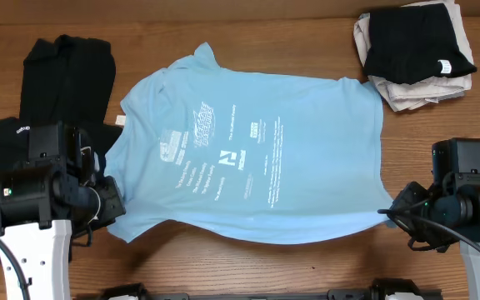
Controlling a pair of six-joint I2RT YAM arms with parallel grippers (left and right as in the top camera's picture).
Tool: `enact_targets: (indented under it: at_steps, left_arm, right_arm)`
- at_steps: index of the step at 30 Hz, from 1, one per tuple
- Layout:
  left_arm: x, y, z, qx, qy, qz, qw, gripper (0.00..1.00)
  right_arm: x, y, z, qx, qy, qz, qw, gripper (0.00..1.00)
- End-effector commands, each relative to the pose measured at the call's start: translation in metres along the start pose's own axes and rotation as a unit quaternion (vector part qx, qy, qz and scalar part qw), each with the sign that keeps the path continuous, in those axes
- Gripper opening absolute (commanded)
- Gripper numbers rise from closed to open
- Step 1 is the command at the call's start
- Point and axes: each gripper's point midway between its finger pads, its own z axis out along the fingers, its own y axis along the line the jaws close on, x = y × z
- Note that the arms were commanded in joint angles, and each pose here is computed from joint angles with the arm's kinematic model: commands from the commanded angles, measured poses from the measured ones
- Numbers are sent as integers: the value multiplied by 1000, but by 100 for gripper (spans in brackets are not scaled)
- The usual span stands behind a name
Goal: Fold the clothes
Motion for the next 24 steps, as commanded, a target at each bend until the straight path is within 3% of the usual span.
enact_targets:
  at_steps: [1, 11, 18, 24]
  left_arm:
    - [-13, 4, 0, -19, -29, -6, 999, 4]
    - [-79, -15, 25, -4, -76, -6, 997, 4]
    - [-116, -43, 89, -14, -30, 40, 999, 4]
    - [-151, -74, 130, -2, -54, 65, 996, 4]
  right_arm:
    - [-9, 1, 4, 1, -16, 13, 1000, 4]
    - [-43, 20, 43, 1, -36, -2, 999, 4]
    - [-69, 37, 75, 10, -31, -26, 999, 4]
    - [-88, 42, 110, 34, -27, -38, 998, 4]
